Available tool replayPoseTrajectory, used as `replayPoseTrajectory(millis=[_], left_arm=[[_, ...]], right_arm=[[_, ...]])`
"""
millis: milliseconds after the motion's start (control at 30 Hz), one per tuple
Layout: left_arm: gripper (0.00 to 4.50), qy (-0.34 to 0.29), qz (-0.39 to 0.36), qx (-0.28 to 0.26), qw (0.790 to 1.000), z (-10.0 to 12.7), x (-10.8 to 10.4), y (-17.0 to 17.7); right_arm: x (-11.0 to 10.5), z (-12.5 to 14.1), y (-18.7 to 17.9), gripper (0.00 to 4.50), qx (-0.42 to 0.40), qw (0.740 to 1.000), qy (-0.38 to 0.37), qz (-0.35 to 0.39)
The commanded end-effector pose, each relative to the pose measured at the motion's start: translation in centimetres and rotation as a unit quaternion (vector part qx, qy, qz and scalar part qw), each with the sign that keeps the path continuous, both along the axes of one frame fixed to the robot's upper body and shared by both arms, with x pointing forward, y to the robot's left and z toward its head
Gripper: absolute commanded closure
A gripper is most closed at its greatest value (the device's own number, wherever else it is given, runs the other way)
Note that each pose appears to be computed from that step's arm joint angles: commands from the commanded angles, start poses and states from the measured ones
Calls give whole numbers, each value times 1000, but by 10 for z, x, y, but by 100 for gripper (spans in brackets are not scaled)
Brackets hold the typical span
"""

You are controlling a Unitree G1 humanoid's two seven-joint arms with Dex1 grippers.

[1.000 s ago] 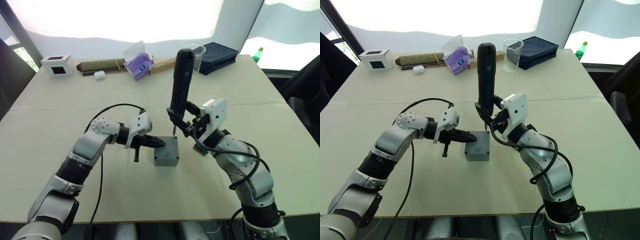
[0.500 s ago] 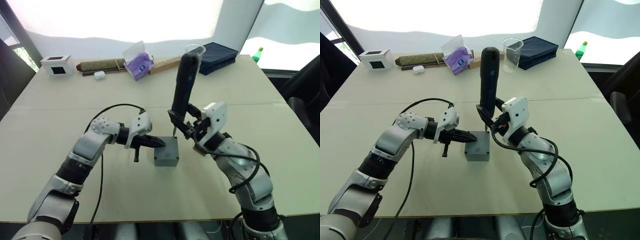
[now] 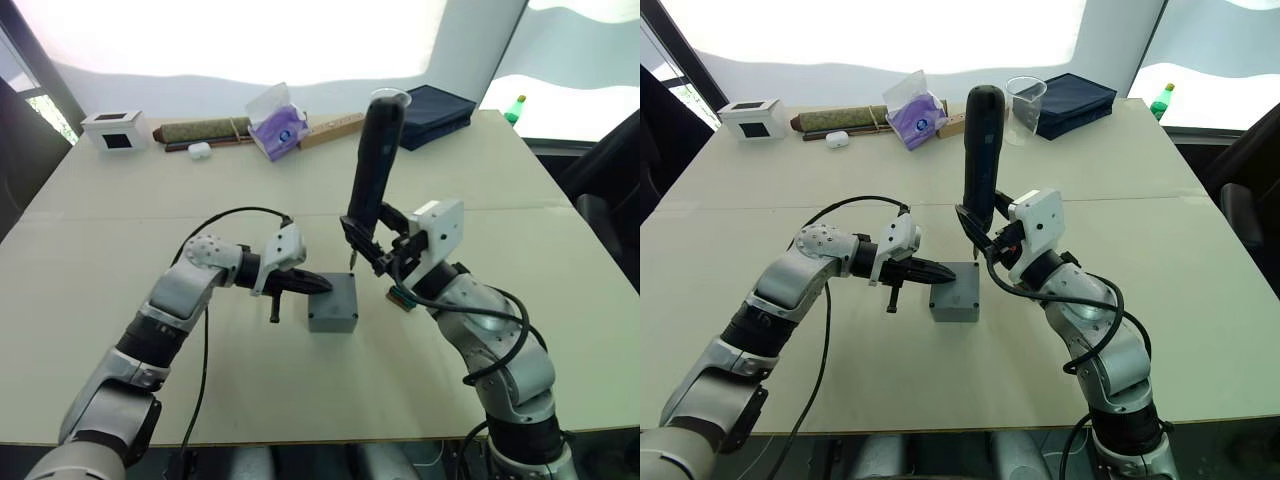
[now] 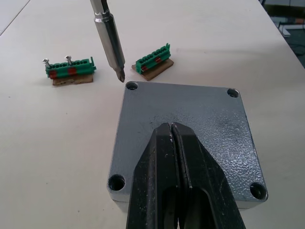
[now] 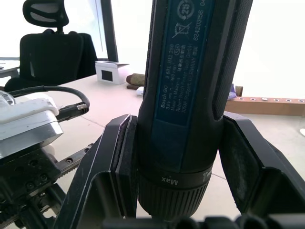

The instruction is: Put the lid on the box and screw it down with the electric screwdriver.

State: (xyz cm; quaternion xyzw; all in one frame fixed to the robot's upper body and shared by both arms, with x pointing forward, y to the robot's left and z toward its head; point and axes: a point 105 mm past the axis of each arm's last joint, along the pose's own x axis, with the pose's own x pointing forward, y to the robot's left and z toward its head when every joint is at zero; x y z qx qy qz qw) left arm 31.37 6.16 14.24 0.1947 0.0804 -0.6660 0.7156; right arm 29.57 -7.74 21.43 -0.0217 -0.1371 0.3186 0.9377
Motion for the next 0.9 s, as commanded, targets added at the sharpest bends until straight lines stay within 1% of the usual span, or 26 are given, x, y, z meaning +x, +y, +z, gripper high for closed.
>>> replayPoseTrajectory(millis=[33, 400, 633, 900], left_arm=[[450, 5, 2, 17, 1000, -8, 1, 0], [450, 4, 4, 18, 1000, -8, 2, 1], [450, 5, 4, 19, 1000, -9, 1, 2], [450, 3, 4, 21, 1000, -9, 2, 2]], right_arm=[[-13, 19, 7, 240, 16, 999, -43, 16], [-12, 7, 6, 240, -4, 999, -31, 12], [-9, 7, -1, 240, -9, 999, -38, -1], [-9, 3, 0, 240, -18, 999, -34, 3]])
